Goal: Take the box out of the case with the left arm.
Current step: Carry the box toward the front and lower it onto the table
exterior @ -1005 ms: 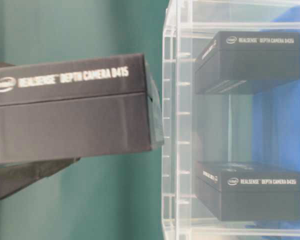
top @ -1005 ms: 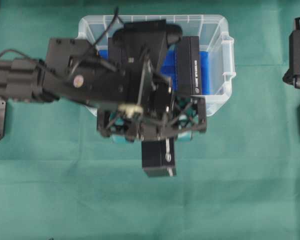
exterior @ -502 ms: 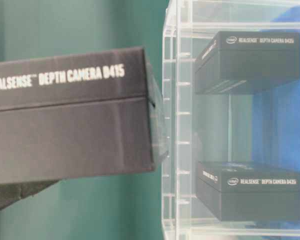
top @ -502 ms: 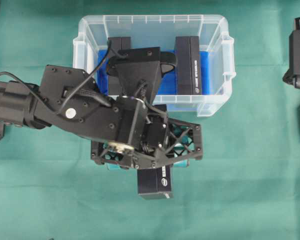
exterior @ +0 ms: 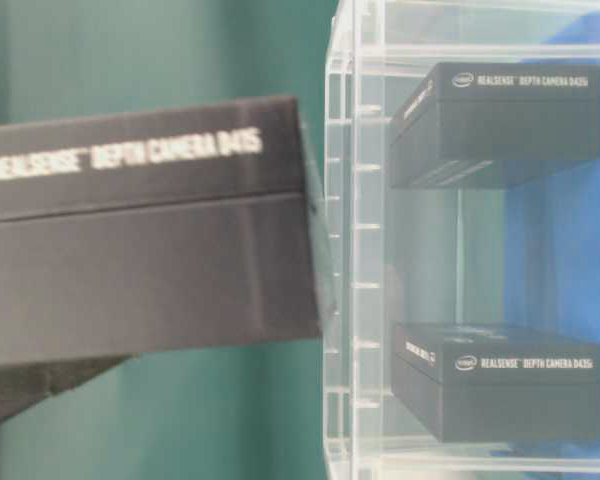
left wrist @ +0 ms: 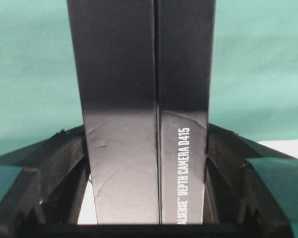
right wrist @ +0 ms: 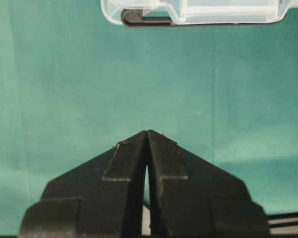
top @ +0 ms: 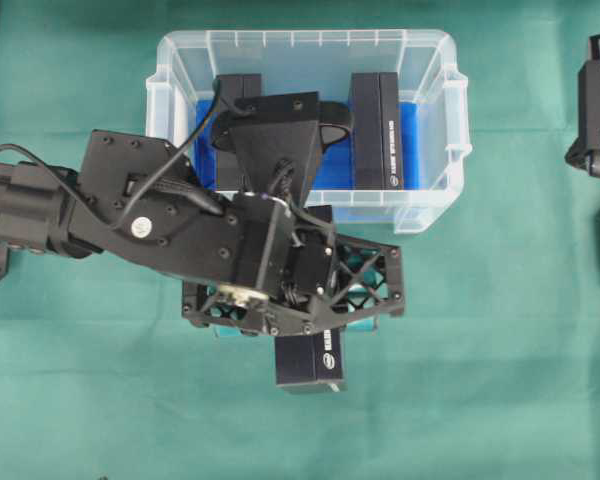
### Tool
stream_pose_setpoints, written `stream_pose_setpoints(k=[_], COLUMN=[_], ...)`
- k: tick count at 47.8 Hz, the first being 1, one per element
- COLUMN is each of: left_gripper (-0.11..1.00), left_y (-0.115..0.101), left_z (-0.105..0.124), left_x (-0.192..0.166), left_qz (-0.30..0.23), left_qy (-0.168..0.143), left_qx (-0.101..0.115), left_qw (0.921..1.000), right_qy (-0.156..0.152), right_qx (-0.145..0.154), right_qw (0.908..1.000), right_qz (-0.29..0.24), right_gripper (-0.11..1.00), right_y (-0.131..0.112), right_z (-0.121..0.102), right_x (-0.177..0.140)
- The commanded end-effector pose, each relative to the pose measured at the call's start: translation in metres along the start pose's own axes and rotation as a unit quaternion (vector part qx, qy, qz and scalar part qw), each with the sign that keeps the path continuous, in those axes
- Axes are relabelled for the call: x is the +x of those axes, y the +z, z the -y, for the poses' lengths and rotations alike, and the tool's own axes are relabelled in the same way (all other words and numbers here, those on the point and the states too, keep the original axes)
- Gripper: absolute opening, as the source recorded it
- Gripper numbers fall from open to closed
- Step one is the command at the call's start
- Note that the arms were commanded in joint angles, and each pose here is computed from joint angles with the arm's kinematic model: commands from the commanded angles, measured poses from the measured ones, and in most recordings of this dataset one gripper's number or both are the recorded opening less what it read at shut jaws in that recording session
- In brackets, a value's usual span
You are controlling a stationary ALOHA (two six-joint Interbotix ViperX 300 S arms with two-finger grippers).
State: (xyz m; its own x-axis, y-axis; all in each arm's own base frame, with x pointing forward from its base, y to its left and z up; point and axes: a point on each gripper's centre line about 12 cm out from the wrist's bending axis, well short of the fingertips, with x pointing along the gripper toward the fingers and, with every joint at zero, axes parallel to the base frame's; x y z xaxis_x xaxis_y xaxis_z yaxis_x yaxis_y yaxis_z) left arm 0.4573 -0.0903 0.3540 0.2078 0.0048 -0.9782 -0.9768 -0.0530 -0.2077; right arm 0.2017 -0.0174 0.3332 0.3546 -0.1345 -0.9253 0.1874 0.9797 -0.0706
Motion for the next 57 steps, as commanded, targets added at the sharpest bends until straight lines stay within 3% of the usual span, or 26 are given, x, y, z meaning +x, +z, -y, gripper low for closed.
stream_pose_setpoints(k=[1, 15, 27, 37, 43, 57], left_gripper=[0.60, 0.60, 0.60, 0.60, 0.60, 0.60], left_y=[0.003, 0.001, -0.005, -0.008, -0.009, -0.009], left_z=[-0.007, -0.016, -0.022, -0.038, -0.043, -0.046], left_x=[-0.024, 0.016, 0.075, 0.119, 0.134, 0.146], left_qz=[-0.003, 0.007, -0.001, -0.002, -0.003, -0.008], left_qy=[-0.024, 0.013, -0.005, 0.006, 0.005, -0.008], left_qx=[-0.001, 0.005, 0.014, 0.010, -0.001, 0.002], left_qw=[0.9997, 0.9999, 0.9999, 0.9999, 1.0000, 0.9999], right_qy=[0.000, -0.001, -0.001, -0.001, -0.001, -0.001], right_qx=[0.001, 0.000, 0.000, 0.002, 0.002, 0.002], right_qw=[1.0000, 1.0000, 1.0000, 1.0000, 1.0000, 1.0000], right_qz=[0.005, 0.006, 0.006, 0.004, 0.004, 0.003], right_gripper=[0.03, 0.03, 0.03, 0.03, 0.03, 0.03], right_y=[0.002, 0.002, 0.002, 0.002, 0.002, 0.001], right_z=[0.000, 0.000, 0.000, 0.000, 0.000, 0.000], right_x=[-0.003, -0.003, -0.003, -0.003, -0.003, -0.002])
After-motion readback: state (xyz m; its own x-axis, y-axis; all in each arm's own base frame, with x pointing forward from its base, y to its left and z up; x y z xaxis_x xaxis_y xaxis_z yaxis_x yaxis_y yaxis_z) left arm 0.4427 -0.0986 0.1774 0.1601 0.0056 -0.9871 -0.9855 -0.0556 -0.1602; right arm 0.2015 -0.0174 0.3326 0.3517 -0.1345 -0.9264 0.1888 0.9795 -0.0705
